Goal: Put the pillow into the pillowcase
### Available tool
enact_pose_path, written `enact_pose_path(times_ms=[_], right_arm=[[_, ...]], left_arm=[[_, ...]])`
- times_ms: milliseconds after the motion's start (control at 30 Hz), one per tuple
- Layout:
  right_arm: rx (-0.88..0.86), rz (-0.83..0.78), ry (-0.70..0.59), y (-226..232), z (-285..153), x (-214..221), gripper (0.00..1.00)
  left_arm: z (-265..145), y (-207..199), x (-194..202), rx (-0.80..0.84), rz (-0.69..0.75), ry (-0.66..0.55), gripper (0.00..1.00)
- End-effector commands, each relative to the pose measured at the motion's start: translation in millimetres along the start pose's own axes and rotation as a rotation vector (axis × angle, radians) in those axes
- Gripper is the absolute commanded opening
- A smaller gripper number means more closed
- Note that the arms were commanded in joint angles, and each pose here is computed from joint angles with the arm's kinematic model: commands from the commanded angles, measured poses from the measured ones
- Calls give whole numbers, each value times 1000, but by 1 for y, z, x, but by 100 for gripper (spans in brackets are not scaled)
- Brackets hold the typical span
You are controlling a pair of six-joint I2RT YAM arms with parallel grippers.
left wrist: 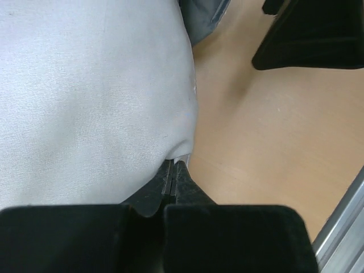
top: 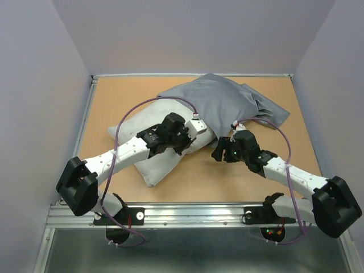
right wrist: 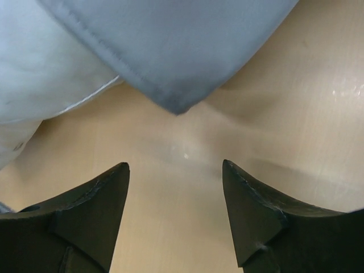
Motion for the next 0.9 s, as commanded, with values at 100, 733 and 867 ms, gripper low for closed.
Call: enact_pose_path(times_ms=[100,733,867], right_arm=[[68,23,-218,-6,39,-39,69],[-146,-90,-183,30,57,-78,78],[-92,-82,-142,20,70,-71,50]], left_arm=[[-8,20,-39,57,-81,-147,0],[-5,55,-47,26,-239,-196,0],[-6,62,-48,23,-270,-208,0]])
Point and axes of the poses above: each gripper's point midway between its finger pads, its own z axis out along the fingers, its own y axis along the line the jaws close on, x = y × z, the point moved 8 cm from there along -z, back along the fingers, and after that the axes turned 9 degrees about z, right-handed, at the moved point
